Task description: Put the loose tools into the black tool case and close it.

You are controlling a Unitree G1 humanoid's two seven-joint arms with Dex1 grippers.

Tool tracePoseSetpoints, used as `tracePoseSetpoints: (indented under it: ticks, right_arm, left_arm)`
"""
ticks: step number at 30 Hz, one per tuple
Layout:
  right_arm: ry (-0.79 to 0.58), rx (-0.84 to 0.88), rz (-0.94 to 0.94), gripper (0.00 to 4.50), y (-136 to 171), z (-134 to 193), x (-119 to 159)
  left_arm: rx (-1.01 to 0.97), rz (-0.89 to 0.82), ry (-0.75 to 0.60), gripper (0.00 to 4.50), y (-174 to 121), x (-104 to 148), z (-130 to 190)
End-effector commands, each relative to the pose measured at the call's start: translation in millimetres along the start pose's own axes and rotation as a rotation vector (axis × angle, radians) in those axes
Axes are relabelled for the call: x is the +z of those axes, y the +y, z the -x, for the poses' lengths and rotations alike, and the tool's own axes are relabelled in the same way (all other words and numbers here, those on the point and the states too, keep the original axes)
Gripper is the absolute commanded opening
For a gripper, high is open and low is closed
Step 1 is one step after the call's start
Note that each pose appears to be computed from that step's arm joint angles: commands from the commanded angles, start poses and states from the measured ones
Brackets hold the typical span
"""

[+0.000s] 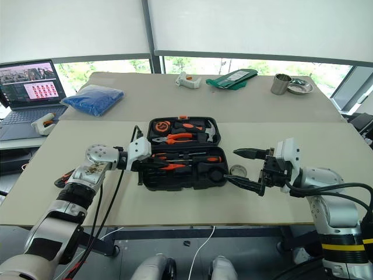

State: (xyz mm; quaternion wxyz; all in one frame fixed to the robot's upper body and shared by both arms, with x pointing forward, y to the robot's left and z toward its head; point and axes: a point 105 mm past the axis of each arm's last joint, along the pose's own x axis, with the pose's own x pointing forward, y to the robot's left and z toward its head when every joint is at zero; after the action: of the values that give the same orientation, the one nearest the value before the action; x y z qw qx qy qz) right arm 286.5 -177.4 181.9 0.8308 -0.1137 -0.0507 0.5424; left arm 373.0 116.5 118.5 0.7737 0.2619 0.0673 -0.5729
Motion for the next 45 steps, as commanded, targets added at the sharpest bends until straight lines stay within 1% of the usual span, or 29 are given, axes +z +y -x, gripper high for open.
tracePoseSetpoints:
  ticks: [1, 4, 6, 7, 8, 9, 11, 12, 15, 17, 19, 21, 24, 28, 31, 33, 35, 38, 41, 42, 44, 45]
  right_arm:
    - [-0.044, 0.010, 0.051, 4.50, 1, 0, 14]
    - [-0.057, 0.015, 0.066, 4.50, 1, 1, 14]
    - [-0.069, 0.003, 0.097, 4.50, 0, 2, 12]
    - [-0.075, -0.002, 0.111, 4.50, 0, 3, 10]
    - [-0.082, -0.007, 0.123, 4.50, 1, 4, 8]
    - [-0.090, -0.013, 0.130, 4.50, 1, 4, 6]
    - [-0.106, -0.021, 0.134, 4.50, 2, 5, 4]
    - [-0.110, -0.017, 0.137, 4.50, 4, 4, 3]
    - [-0.155, -0.013, 0.145, 4.50, 10, 2, 3]
    - [-0.179, -0.010, 0.141, 4.50, 14, -1, 3]
    - [-0.198, 0.010, 0.117, 4.50, 21, -6, 2]
    - [-0.249, 0.052, 0.076, 4.50, 31, -11, 7]
    - [-0.309, 0.130, 0.113, 4.50, 46, -15, 12]
    - [-0.317, 0.212, 0.171, 4.50, 61, -22, 7]
    - [-0.315, 0.222, 0.151, 4.50, 62, -24, 5]
    - [-0.311, 0.216, 0.127, 4.50, 60, -26, 6]
    - [-0.303, 0.208, 0.111, 4.50, 58, -28, 7]
    - [-0.296, 0.171, 0.100, 4.50, 54, -29, 9]
    - [-0.293, 0.153, 0.092, 4.50, 52, -31, 10]
    - [-0.293, 0.149, 0.092, 4.50, 52, -31, 10]
    - [-0.294, 0.145, 0.092, 4.50, 51, -32, 11]
    - [-0.294, 0.143, 0.093, 4.50, 51, -32, 12]
  left_arm:
    - [0.025, 0.042, -0.116, 0.13, -2, 9, 8]
    - [0.089, 0.023, -0.226, 0.13, -1, 22, 32]
    - [0.160, 0.033, -0.312, 0.63, -3, 29, 55]
    - [0.210, 0.040, -0.349, 0.96, -4, 30, 69]
    - [0.261, 0.047, -0.354, 1.28, -8, 26, 82]
    - [0.308, 0.051, -0.344, 1.54, -12, 20, 94]
    - [0.407, 0.085, -0.310, 2.37, -23, 5, 117]
    - [0.464, 0.122, -0.298, 2.62, -31, -4, 130]
    - [0.640, 0.234, -0.236, 3.75, -64, -31, 170]
    - [0.747, 0.298, -0.214, 4.44, -82, -41, 190]
    - [0.844, 0.344, -0.181, 4.44, -100, -49, 207]
    - [0.958, 0.396, -0.164, 4.44, -115, -55, 226]
    - [1.080, 0.457, -0.112, 4.44, -138, -67, 249]
    - [1.201, 0.514, -0.090, 4.44, -150, -77, 268]
    - [1.188, 0.553, -0.052, 4.44, -150, -82, 270]
    - [1.187, 0.565, -0.018, 4.44, -143, -86, 273]
    - [1.188, 0.565, -0.015, 4.44, -127, -86, 276]
    - [1.083, 0.553, 0.019, 4.44, -88, -82, 266]
    - [1.008, 0.543, 0.041, 4.44, -60, -78, 258]
    - [0.955, 0.530, 0.059, 4.44, -53, -78, 252]
    - [0.846, 0.541, 0.113, 4.44, -37, -82, 239]
    - [0.823, 0.533, 0.144, 4.44, -28, -85, 236]
